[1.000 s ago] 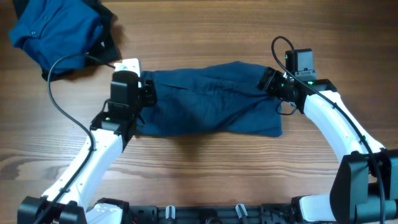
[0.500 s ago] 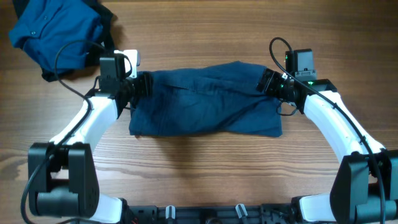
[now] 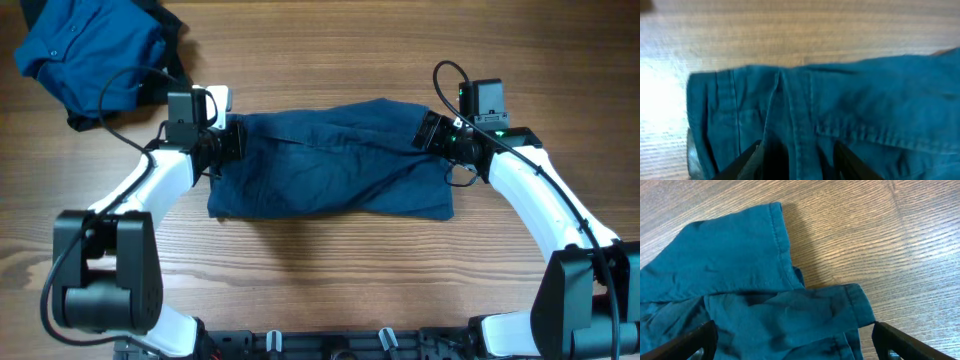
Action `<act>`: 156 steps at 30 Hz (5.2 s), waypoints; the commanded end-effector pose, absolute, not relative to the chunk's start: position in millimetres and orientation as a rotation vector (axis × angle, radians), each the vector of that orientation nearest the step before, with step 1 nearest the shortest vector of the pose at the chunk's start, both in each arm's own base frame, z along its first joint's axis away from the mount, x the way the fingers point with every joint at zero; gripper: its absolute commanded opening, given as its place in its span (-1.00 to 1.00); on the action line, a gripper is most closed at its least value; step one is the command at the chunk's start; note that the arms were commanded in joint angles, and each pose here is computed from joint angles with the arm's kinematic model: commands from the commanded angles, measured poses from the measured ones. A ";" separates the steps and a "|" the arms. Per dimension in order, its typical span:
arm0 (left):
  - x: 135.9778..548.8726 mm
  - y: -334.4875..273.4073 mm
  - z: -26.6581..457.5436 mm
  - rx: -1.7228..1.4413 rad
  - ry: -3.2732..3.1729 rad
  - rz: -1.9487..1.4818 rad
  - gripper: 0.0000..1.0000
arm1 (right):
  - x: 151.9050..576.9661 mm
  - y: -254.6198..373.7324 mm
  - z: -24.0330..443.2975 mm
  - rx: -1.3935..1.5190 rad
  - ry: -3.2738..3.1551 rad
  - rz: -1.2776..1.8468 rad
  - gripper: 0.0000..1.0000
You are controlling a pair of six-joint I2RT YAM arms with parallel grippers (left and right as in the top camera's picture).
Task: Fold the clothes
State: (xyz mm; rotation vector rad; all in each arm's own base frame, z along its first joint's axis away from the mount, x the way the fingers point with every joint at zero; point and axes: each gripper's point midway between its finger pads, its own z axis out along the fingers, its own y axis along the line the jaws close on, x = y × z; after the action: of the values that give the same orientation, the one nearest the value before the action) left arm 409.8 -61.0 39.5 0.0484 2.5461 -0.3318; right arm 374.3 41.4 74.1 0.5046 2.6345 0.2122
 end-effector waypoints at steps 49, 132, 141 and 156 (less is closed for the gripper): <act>422.6 -65.6 94.8 0.053 2.452 -0.359 -0.92 | 376.4 17.2 38.6 0.436 2.732 0.209 0.66; 463.0 63.8 134.3 -0.580 2.087 0.249 -0.92 | 458.6 93.3 83.3 0.517 2.339 0.566 -0.91; 467.1 90.5 138.2 -0.639 2.031 0.269 1.00 | 448.5 99.9 75.0 0.352 2.406 0.501 0.99; 448.8 41.5 206.6 -0.442 2.011 0.107 0.99 | 407.0 132.8 156.2 0.053 2.353 0.632 0.89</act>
State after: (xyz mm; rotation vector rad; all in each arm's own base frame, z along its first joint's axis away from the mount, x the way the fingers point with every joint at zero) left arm 455.0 79.4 146.0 -0.5705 2.0772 0.2624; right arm 415.8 104.1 117.2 0.2179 2.4242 0.5124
